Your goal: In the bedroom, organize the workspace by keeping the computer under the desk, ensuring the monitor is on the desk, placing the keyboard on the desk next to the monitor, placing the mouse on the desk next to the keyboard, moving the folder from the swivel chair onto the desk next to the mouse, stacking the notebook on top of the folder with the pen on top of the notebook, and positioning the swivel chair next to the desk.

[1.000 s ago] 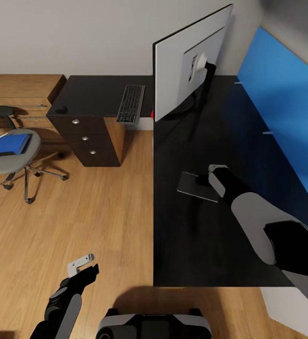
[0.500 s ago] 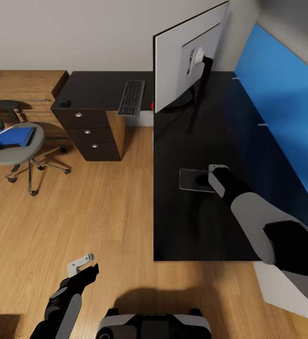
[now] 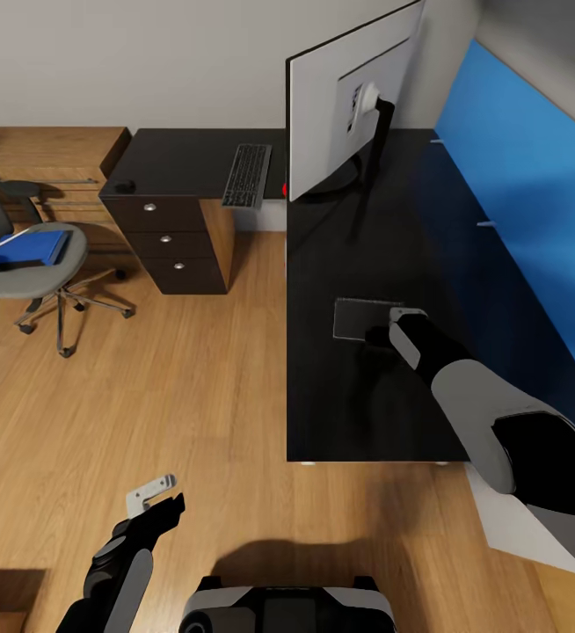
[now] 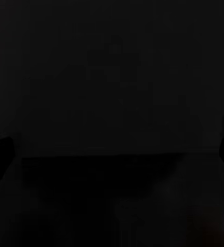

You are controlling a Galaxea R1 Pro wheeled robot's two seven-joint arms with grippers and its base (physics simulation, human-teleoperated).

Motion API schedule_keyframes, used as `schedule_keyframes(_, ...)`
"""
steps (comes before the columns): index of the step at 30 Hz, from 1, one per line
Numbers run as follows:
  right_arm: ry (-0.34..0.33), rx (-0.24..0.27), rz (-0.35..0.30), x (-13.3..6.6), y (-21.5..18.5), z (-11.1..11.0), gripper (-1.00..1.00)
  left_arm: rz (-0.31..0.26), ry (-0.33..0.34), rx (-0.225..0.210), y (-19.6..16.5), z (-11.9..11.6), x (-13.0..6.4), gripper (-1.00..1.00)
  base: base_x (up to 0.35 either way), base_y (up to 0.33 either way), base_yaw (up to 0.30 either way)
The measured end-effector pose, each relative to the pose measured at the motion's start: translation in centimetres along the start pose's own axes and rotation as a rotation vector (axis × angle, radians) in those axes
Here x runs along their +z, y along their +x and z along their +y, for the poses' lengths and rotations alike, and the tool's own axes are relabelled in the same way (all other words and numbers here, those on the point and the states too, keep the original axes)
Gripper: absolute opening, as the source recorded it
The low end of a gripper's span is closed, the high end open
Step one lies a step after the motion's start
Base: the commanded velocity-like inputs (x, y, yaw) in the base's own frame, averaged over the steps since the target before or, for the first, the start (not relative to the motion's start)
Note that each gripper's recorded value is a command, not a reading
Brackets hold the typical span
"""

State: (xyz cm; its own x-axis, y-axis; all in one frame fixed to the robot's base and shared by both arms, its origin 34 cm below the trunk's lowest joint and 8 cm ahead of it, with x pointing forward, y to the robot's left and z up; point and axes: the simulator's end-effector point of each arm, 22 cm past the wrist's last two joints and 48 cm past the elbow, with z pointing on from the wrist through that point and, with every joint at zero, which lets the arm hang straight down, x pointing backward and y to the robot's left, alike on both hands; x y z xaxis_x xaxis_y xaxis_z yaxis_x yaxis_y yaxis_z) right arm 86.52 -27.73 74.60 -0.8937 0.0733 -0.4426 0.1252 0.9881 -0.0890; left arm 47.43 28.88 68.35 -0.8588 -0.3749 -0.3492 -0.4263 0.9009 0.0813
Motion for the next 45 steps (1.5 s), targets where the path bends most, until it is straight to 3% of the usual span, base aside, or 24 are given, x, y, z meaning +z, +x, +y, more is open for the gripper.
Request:
schedule_keyframes(12,-0.025,0.013,-0.128,-2.0,-5.4,0.9,1.00,0.003,-0.001,0.003,0.1,0.0,0.1,1.00,-0.002,0.000,0.000)
schedule_keyframes(38,-0.028,0.019,-0.136,-1.6,-4.6,0.8,1.00,0.005,0.000,0.003,0.3,-0.2,0.1,1.00,0.000,0.000,0.000)
schedule_keyframes(45,-0.026,0.045,-0.249,-2.0,-6.5,0.7,1.00,0.004,0.000,0.003,0.2,-0.1,0.1,1.00,0.000,0.000,0.000)
